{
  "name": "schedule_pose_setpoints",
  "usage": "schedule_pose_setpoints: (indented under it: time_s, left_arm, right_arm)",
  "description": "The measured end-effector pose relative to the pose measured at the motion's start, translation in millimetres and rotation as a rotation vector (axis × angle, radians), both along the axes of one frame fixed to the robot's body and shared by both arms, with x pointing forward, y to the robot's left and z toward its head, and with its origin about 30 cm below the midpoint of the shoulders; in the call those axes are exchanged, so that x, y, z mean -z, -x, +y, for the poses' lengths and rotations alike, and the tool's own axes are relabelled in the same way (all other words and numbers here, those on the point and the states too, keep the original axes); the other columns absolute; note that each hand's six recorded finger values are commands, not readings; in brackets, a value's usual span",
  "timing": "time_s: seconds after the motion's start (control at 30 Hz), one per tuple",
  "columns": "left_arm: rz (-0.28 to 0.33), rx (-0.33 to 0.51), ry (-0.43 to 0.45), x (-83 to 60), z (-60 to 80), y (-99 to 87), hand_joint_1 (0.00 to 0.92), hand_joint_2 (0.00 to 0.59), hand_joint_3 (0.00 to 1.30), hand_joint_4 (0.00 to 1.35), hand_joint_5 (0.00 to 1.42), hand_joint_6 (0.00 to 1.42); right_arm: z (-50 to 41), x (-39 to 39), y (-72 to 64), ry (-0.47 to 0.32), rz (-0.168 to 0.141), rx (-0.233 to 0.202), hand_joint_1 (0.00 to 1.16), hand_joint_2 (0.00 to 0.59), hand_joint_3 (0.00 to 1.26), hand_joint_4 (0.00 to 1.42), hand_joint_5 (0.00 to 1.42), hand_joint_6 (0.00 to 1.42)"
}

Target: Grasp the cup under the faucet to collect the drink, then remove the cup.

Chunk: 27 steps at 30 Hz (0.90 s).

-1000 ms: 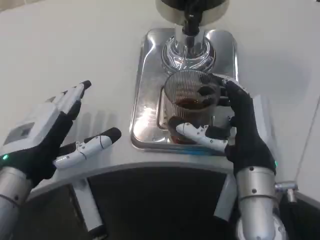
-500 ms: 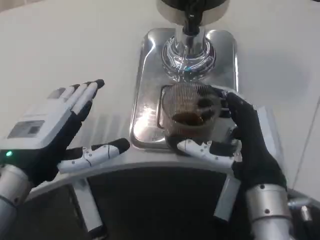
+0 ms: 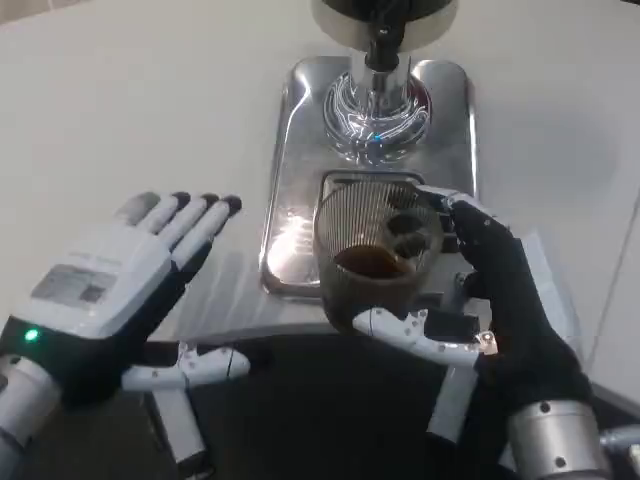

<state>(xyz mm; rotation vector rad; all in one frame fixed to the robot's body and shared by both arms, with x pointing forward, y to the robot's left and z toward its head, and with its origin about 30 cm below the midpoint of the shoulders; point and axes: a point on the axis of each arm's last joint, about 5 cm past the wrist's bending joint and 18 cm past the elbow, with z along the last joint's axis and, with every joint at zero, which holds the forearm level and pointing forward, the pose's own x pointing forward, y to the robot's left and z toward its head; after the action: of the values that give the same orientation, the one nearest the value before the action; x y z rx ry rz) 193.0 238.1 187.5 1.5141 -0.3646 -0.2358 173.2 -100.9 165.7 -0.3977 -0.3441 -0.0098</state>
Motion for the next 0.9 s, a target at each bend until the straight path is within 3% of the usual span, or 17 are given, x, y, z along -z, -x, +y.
schedule_pose_setpoints:
  time_s: [0.23, 0.47, 0.6, 0.9]
  left_arm:
    - [0.007, 0.004, -0.045, 2.1, 1.9, 4.3, 0.000, 0.132, 0.00, 0.00, 0.00, 0.00]
    - [-0.024, 0.027, -0.077, 4.8, 0.7, 7.2, 0.000, 0.128, 0.00, 0.00, 0.00, 0.00]
    - [-0.028, 0.030, -0.076, 5.9, -0.3, 7.3, 0.000, 0.127, 0.00, 0.00, 0.00, 0.00]
    - [-0.022, 0.036, -0.065, 8.0, -2.5, 7.5, 0.000, 0.127, 0.00, 0.00, 0.00, 0.00]
  right_arm:
    - [-5.2, 0.4, 7.9, 0.012, 0.017, -0.025, 1.16, 0.190, 0.84, 0.90, 1.09, 1.31]
    - [-8.3, 7.9, 15.1, 0.005, 0.073, -0.037, 1.16, 0.190, 0.84, 0.90, 1.09, 1.31]
    - [-8.7, 4.4, 17.4, -0.002, 0.058, -0.044, 1.16, 0.190, 0.84, 0.90, 1.08, 1.31]
    - [-5.4, 4.4, 19.6, -0.009, 0.066, -0.081, 1.16, 0.189, 0.84, 0.90, 1.08, 1.31]
